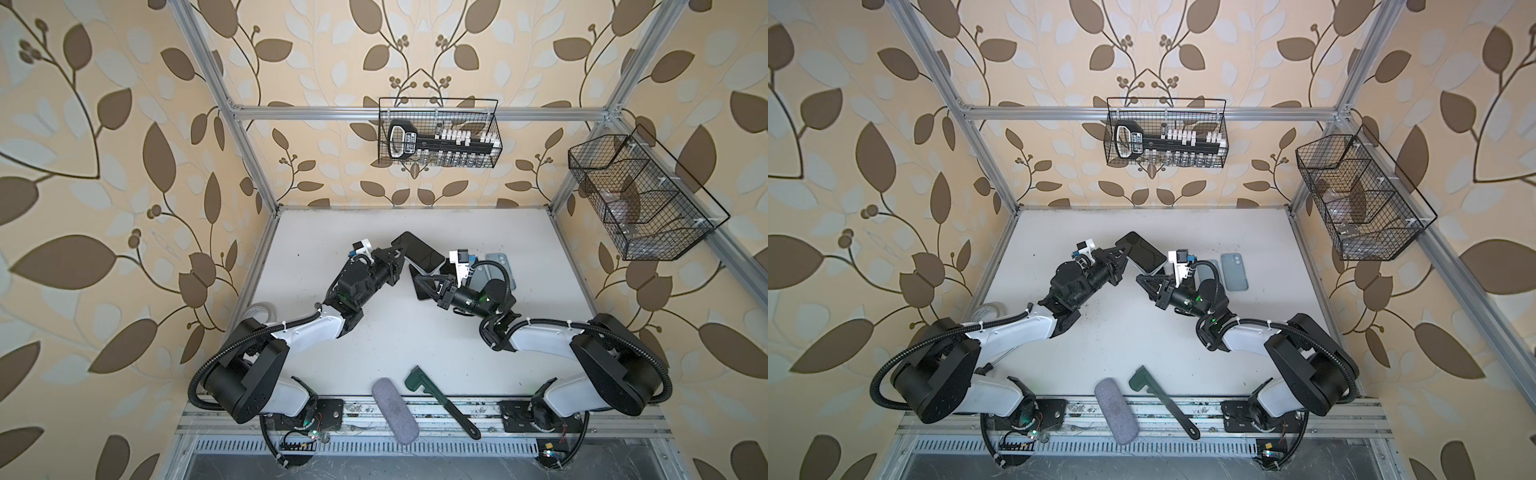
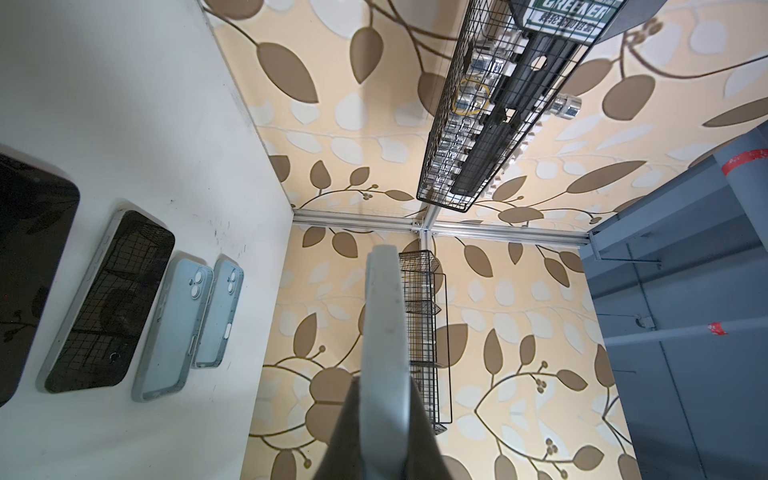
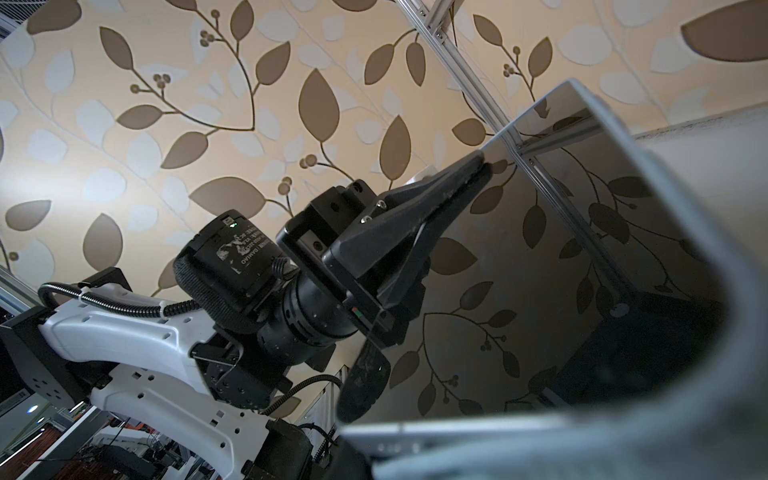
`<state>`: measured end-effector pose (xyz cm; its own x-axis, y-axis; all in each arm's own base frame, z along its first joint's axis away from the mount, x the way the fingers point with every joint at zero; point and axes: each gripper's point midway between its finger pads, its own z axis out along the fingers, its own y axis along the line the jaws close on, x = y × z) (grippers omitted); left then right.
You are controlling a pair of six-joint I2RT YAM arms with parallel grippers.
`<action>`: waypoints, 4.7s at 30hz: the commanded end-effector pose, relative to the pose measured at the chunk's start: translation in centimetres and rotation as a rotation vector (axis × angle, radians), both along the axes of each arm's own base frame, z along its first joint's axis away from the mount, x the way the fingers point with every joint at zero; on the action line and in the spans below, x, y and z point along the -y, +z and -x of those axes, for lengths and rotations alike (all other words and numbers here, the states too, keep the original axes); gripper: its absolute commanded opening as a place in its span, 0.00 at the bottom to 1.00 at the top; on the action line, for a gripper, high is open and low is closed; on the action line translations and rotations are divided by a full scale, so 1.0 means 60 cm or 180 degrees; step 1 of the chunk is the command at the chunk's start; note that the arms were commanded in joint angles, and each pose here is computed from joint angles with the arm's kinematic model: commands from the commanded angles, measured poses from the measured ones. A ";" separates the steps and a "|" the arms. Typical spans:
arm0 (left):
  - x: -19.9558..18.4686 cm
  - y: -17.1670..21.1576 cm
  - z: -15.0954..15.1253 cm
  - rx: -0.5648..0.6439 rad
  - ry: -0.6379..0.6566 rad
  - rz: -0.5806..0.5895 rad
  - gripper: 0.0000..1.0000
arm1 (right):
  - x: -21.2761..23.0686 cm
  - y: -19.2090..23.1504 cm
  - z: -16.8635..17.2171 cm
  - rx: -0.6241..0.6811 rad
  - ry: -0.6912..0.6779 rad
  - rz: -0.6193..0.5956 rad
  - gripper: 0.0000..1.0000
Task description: Take the phone out of the phone case
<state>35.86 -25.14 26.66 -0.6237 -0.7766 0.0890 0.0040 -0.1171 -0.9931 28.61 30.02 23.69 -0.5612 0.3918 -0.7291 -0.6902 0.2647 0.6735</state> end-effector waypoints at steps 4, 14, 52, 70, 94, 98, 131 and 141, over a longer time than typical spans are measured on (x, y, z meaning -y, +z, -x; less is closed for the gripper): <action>-0.004 0.168 0.034 0.0721 -0.0102 0.0686 0.00 | 0.001 -0.040 0.019 -0.0104 0.0133 0.0181 0.01; 0.009 0.203 0.042 0.0868 -0.0229 0.0716 0.00 | 0.019 -0.063 0.019 -0.0221 0.0070 0.0193 0.01; -0.028 0.155 -0.017 0.1325 -0.1233 -0.1496 0.00 | 0.125 0.038 0.071 0.0341 0.0830 0.1524 0.97; -0.005 0.125 0.048 0.2201 -0.2371 -0.2235 0.00 | 0.086 0.034 0.059 0.0427 0.1333 0.1872 0.70; 0.004 0.125 0.066 0.2284 -0.2473 -0.1841 0.00 | 0.001 0.008 0.047 0.0583 0.1764 0.1640 0.52; 0.008 0.128 0.070 0.2294 -0.2507 -0.1795 0.00 | -0.004 0.014 0.046 0.0623 0.1799 0.1588 0.50; 0.019 0.138 0.082 0.2317 -0.2538 -0.1723 0.00 | -0.021 0.032 0.047 0.0612 0.1947 0.1308 0.29; 0.019 0.142 0.084 0.2334 -0.2530 -0.1716 0.00 | -0.027 0.022 0.049 0.0544 0.2027 0.1286 0.23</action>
